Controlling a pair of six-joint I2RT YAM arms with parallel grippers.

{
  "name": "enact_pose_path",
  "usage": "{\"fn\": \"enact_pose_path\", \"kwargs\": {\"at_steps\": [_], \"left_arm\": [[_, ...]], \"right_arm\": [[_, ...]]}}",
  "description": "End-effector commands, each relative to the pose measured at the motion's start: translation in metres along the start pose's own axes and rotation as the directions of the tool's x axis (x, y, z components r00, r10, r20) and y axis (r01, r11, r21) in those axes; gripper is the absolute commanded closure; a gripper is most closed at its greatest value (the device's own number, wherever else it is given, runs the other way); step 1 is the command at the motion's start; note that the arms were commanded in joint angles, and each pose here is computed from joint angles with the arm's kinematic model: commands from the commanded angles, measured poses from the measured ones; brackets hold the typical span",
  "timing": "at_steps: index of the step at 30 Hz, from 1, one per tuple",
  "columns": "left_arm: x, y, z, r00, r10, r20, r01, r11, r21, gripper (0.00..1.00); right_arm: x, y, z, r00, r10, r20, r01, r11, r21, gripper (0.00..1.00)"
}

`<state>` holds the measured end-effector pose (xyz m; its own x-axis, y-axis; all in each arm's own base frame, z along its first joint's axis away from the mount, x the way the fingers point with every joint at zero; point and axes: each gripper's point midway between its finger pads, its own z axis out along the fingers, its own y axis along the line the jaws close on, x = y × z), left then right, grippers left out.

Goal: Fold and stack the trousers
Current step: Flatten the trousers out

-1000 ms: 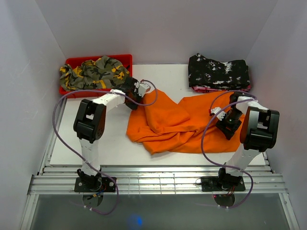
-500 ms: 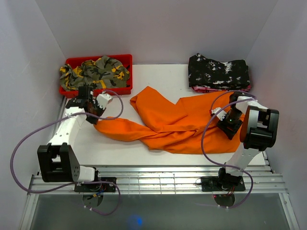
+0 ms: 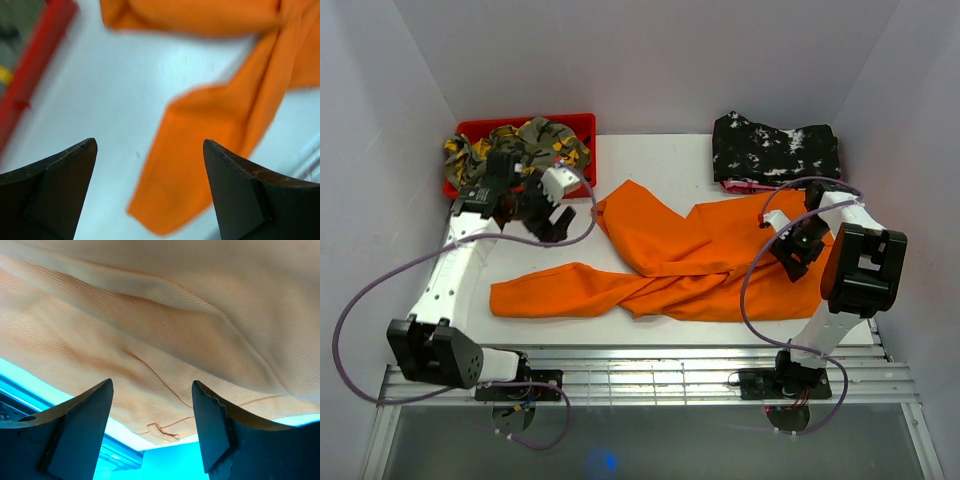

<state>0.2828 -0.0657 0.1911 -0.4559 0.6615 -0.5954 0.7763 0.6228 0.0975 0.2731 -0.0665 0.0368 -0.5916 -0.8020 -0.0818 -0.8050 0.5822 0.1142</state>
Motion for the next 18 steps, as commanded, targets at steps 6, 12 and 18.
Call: {"fn": "enact_pose_path", "kwargs": {"at_steps": [6,12,18], "left_arm": [[-0.166,0.067,0.118,0.978,-0.085,0.193,0.088,0.996,-0.004,0.02],[-0.195,0.100,0.193,0.980,-0.136,0.143,0.143,0.989,-0.040,0.02],[-0.141,0.090,0.252,0.977,-0.210,-0.035,0.207,0.975,-0.083,0.02]], "right_arm": [[-0.032,-0.004,-0.044,0.985,0.003,0.170,-0.014,0.998,0.058,0.29],[-0.039,-0.015,-0.041,0.980,0.063,0.186,-0.074,0.996,0.053,0.30],[-0.038,-0.019,-0.037,0.983,0.069,0.173,-0.079,0.996,0.052,0.30]]}}
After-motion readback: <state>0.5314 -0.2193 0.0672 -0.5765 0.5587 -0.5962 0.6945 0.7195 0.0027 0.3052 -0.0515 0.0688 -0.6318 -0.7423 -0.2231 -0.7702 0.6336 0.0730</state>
